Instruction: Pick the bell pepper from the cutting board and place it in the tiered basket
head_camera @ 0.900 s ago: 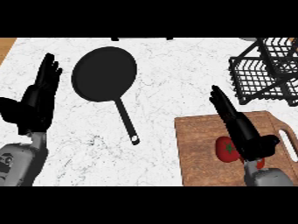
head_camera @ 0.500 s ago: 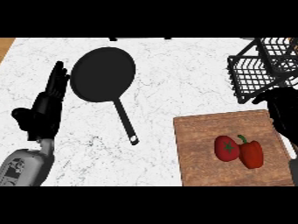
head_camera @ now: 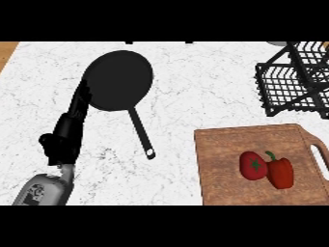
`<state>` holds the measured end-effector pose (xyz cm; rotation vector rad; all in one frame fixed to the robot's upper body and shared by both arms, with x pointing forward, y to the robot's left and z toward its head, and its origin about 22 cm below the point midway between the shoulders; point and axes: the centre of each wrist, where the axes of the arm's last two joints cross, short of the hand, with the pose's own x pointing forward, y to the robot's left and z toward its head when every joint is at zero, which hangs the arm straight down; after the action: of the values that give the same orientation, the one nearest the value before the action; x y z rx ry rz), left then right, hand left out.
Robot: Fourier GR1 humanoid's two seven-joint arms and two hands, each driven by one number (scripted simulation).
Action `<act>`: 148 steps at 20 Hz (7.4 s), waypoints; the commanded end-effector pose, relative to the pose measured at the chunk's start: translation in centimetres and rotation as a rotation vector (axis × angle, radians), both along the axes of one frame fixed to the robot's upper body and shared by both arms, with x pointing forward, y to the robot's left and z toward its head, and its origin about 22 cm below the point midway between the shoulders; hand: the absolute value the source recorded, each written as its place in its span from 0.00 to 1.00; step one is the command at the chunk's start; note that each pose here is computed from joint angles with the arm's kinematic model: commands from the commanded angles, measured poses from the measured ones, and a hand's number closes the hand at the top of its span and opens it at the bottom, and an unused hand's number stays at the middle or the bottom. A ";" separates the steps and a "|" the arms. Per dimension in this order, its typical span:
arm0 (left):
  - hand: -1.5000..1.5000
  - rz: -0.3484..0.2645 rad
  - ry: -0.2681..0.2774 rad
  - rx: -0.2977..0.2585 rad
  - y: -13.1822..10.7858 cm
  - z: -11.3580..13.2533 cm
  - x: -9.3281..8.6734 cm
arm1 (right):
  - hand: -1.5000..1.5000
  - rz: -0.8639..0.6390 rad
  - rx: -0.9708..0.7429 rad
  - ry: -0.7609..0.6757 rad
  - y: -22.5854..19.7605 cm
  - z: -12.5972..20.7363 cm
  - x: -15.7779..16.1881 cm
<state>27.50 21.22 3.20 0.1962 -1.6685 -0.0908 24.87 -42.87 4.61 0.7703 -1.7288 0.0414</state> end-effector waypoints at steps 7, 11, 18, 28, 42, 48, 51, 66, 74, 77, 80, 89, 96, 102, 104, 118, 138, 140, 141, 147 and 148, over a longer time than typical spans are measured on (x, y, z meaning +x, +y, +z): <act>0.50 0.005 0.001 0.007 -0.8 -0.2 0.0 | 0.00 0.172 -0.707 -0.249 -6.4 17.2 -1.2; 0.50 0.018 0.016 0.009 -0.2 -0.2 -0.6 | 0.00 0.172 -1.027 -0.359 -3.4 23.2 -2.6; 0.50 -0.007 0.005 0.004 -1.6 0.0 -0.1 | 0.00 0.174 -1.360 -0.469 3.6 24.3 -4.2; 0.50 -0.002 0.018 0.001 -2.3 -1.7 -0.3 | 0.00 0.222 -1.467 -0.461 6.1 21.4 -6.6; 0.50 -0.010 0.006 0.013 -2.4 -0.3 -0.1 | 0.00 0.261 -1.664 -0.329 8.3 17.6 -6.6; 0.50 -0.012 0.021 0.013 -0.1 -1.2 -1.0 | 0.00 0.224 -1.761 -0.380 7.2 17.2 -5.6; 0.50 -0.011 0.026 0.007 -0.9 -0.9 -0.3 | 0.00 0.235 -1.797 -0.404 8.0 18.1 -6.3; 0.50 -0.016 0.010 -0.008 -1.8 -0.3 -0.7 | 0.00 0.153 -1.862 -0.509 8.7 11.8 -5.1; 0.50 -0.001 0.005 -0.002 -2.4 0.8 -0.9 | 0.00 0.163 -1.880 -0.430 5.7 10.9 -4.2; 0.50 -0.018 0.002 0.016 -1.6 -1.0 -0.8 | 0.00 0.186 -1.855 -0.401 6.3 9.2 -3.4; 0.50 -0.012 0.015 0.004 -1.7 -0.5 -0.8 | 0.00 0.187 -1.842 -0.444 7.8 8.8 -2.8; 0.50 -0.033 0.012 0.019 0.1 1.6 -0.2 | 0.00 0.229 -1.794 -0.450 7.3 8.0 -2.2; 0.50 -0.020 0.023 0.004 -0.9 -1.8 -0.1 | 0.00 0.265 -1.814 -0.413 10.2 6.1 -1.4; 0.50 -0.015 -0.006 0.013 -0.7 -0.1 0.0 | 0.00 0.261 -1.827 -0.396 9.8 5.5 -0.2; 0.50 -0.005 -0.002 -0.005 -0.6 0.4 0.5 | 0.00 0.277 -1.836 -0.404 10.8 5.2 -2.7; 0.50 -0.011 -0.001 0.025 -0.9 -0.5 0.3 | 0.00 0.274 -1.790 -0.382 10.7 2.9 -2.6; 0.50 -0.014 0.015 0.009 -0.9 -0.9 -1.2 | 1.00 0.055 -1.776 -0.586 11.7 -3.5 -0.6; 0.50 -0.010 -0.001 0.015 -2.0 -1.3 0.1 | 1.00 -0.001 -1.750 -0.596 11.2 -2.4 -0.2; 0.50 -0.022 0.013 -0.007 -0.4 -0.5 -0.7 | 1.00 -0.016 -1.758 -0.569 11.9 -3.1 -0.6; 0.50 -0.014 0.010 -0.004 -0.6 -0.3 0.0 | 1.00 -0.242 -2.185 0.050 14.1 -2.9 0.3; 0.50 -0.023 0.029 0.008 -1.6 -0.8 -0.5 | 1.00 -0.274 -2.184 0.074 16.0 -2.7 -0.1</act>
<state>27.38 20.34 2.83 0.1872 -1.6552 -0.1089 24.74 -29.19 2.55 -0.9101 -1.0282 1.5004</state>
